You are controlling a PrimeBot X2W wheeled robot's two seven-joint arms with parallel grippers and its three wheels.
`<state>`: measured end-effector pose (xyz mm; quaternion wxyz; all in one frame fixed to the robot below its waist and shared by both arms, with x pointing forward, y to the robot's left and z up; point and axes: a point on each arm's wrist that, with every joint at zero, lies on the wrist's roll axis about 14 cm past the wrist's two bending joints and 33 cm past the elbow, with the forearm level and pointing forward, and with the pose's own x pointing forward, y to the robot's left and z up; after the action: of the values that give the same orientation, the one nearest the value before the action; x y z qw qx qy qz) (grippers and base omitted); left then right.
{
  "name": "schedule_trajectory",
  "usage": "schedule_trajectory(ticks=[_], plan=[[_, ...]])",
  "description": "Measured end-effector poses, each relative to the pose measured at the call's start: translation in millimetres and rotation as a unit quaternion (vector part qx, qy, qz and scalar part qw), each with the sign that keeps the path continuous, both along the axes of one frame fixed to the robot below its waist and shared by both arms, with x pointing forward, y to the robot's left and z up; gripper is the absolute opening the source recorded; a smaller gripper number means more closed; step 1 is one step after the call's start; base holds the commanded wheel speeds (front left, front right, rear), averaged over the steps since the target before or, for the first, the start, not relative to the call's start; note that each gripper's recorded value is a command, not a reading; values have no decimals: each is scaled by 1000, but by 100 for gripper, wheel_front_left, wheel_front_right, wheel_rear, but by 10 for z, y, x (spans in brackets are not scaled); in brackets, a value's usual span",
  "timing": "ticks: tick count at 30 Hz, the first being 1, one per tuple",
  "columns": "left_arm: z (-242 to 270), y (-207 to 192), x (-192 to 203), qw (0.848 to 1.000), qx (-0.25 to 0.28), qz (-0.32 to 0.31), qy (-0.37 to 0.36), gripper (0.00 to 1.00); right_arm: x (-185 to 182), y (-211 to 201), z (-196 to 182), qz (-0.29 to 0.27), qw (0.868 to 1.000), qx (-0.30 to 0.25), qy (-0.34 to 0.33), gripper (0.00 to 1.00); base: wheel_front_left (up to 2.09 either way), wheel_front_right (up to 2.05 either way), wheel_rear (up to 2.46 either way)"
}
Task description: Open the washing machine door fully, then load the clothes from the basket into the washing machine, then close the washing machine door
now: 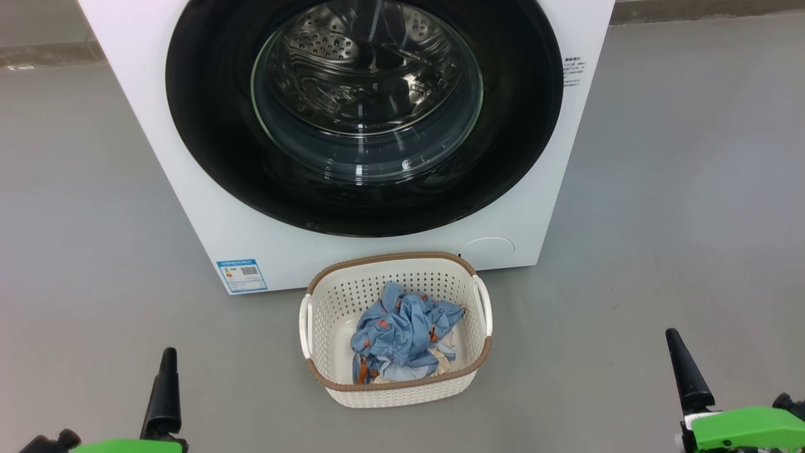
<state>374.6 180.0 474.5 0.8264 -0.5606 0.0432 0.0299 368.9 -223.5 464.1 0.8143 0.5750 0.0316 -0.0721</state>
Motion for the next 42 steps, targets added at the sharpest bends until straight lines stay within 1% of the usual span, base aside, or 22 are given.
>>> schedule_trajectory(ticks=[8,15,20,28,36,37,42], plan=[[18,-2,-2,997,77,-8,-4,100,45,-8,73,12,996,-87,-5,100,0,0,0],[53,-35,3,988,151,-20,-12,100,47,-18,105,21,988,-154,-6,100,0,0,0],[74,-75,6,981,191,-28,-19,100,50,-21,124,31,978,-206,-6,100,0,0,0],[87,-114,5,968,248,-38,-26,100,74,5,154,45,961,-272,-11,100,0,0,0],[105,-165,2,953,298,-49,-36,100,95,22,194,53,945,-322,-18,100,0,0,0],[105,-165,2,953,298,-49,-36,100,95,22,194,53,945,-322,-18,100,0,0,0],[121,-183,2,944,323,-52,-43,100,109,23,237,56,933,-354,-25,100,0,0,0]])
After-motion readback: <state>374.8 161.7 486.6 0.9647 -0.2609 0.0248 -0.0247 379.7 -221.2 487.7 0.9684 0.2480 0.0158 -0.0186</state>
